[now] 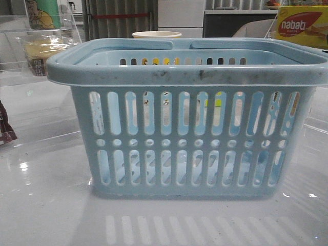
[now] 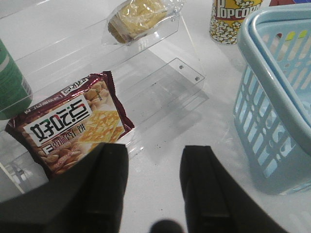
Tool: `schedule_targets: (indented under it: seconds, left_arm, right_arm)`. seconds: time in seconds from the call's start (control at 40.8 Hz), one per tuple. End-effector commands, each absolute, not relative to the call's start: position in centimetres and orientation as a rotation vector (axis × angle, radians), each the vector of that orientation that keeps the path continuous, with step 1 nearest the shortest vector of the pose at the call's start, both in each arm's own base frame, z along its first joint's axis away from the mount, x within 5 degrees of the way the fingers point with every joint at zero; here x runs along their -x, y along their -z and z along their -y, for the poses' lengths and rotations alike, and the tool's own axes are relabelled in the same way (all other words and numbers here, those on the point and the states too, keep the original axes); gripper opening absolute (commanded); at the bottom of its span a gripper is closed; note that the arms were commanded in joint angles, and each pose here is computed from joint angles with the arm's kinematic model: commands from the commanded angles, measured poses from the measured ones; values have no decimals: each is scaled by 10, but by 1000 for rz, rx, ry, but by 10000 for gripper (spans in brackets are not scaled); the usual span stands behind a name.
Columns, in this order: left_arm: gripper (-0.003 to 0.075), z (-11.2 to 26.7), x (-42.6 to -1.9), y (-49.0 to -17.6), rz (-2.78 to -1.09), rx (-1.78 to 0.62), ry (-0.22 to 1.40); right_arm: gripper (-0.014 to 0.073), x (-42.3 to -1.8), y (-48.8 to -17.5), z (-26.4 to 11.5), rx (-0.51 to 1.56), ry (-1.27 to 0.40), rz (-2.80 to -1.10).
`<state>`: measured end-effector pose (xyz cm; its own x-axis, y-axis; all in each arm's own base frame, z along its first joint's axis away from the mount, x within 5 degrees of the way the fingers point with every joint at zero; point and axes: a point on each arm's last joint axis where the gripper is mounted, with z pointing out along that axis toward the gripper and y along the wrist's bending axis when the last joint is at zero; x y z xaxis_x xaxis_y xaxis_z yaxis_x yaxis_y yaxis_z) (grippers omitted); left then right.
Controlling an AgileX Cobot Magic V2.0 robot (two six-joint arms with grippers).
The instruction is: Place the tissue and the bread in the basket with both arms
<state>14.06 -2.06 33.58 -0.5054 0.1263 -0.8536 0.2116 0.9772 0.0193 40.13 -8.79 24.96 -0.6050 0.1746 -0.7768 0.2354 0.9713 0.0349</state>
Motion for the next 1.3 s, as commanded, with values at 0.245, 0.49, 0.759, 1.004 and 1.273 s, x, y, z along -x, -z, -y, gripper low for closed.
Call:
schedule_targets:
  seconds: [0.245, 0.49, 0.759, 1.004, 1.273]
  left_arm:
    - [329, 20, -144, -352, -2009, -200, 118]
    - [329, 20, -144, -352, -2009, -200, 118]
    - [329, 20, -144, -352, -2009, -200, 118]
    - [329, 20, -144, -352, -2009, -200, 118]
    - [329, 20, -144, -352, -2009, -200, 118]
  right_arm:
    - [458, -408, -278, 92, -272, 106, -2069]
    - [206, -408, -278, 92, -272, 106, -2068]
    - [184, -390, -319, 85, -256, 107, -1991]
    - [184, -341, -386, 49, -175, 59, -1934]
    - [184, -266, -446, -29, 45, -145, -1874]
